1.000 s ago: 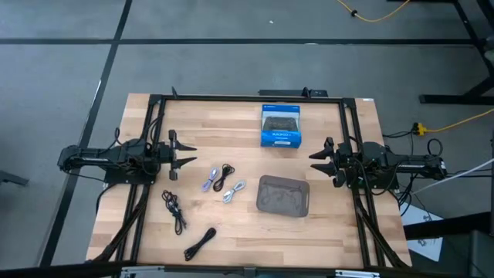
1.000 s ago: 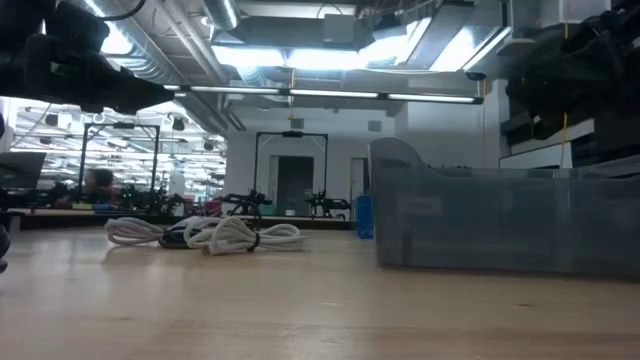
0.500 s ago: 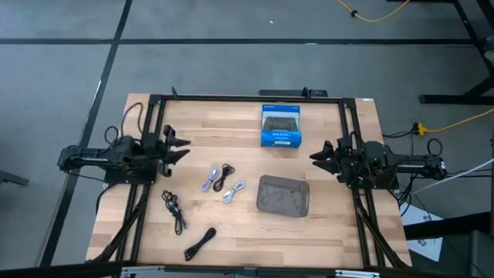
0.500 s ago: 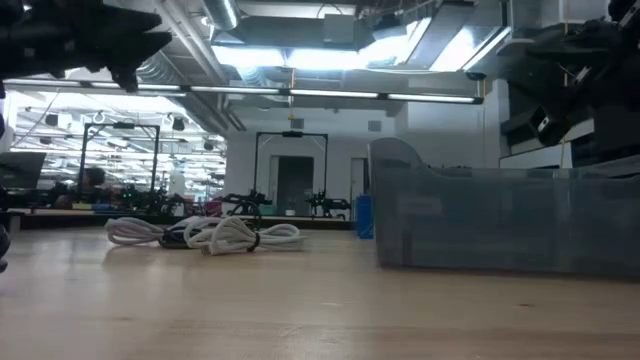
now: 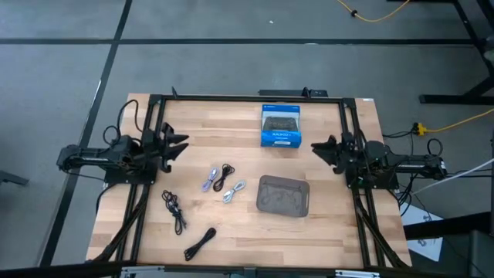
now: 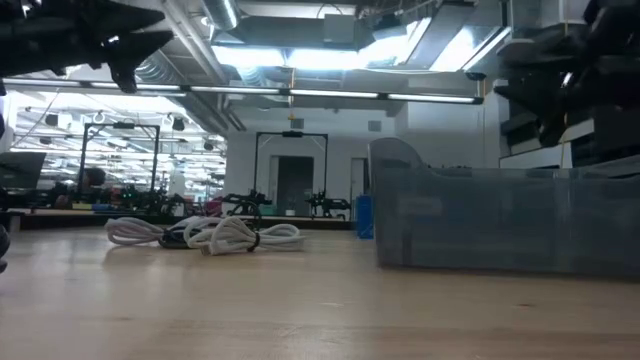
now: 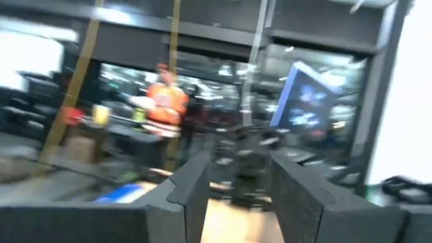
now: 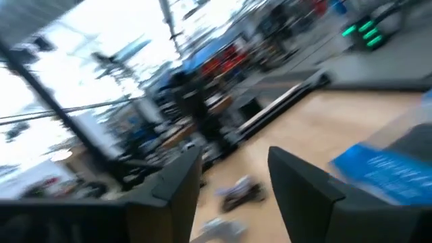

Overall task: Pick and place USB-C Cables
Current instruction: Put the purple charger cable into the black bin

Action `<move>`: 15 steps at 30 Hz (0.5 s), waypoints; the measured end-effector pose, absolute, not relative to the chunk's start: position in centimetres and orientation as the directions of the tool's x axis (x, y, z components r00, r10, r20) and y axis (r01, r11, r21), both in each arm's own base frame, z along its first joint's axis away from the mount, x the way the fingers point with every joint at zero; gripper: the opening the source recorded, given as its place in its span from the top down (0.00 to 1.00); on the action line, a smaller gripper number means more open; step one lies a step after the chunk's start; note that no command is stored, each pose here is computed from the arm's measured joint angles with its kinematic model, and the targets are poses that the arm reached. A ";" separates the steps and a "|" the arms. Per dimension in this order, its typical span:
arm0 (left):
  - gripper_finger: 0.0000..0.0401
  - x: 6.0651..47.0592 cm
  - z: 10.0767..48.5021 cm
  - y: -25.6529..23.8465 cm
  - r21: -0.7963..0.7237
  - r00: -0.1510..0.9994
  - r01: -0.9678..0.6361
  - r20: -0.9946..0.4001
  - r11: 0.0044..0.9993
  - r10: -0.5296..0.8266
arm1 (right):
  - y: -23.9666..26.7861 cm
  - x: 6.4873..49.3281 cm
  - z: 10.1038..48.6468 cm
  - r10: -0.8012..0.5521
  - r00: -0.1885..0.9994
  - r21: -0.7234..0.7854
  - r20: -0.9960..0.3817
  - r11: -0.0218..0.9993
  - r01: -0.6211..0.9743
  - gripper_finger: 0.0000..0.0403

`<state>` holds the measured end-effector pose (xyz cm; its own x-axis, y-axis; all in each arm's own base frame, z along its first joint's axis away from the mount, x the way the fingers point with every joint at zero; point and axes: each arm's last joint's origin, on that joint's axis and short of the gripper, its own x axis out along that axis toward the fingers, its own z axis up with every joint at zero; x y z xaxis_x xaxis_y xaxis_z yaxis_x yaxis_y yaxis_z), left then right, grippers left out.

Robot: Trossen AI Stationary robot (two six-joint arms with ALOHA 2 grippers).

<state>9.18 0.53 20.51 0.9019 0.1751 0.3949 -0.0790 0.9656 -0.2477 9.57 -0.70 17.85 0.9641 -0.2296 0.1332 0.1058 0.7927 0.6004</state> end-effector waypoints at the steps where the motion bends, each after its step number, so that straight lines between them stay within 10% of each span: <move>1: 0.66 9.2 20.7 0.4 -0.248 0.904 -0.043 0.403 0.968 0.143 | -0.8 9.6 17.8 -0.264 0.956 0.591 0.132 0.795 0.138 0.56; 9: 0.66 11.4 24.7 0.3 -0.221 0.944 -0.027 0.316 0.975 0.097 | -1.4 9.1 18.7 -0.475 0.855 0.565 0.209 0.772 0.291 0.56; 15: 0.66 15.2 27.5 0.6 -0.203 0.983 -0.182 -0.011 0.962 0.184 | -1.5 9.1 18.8 -0.498 0.842 0.511 0.208 0.789 0.340 0.56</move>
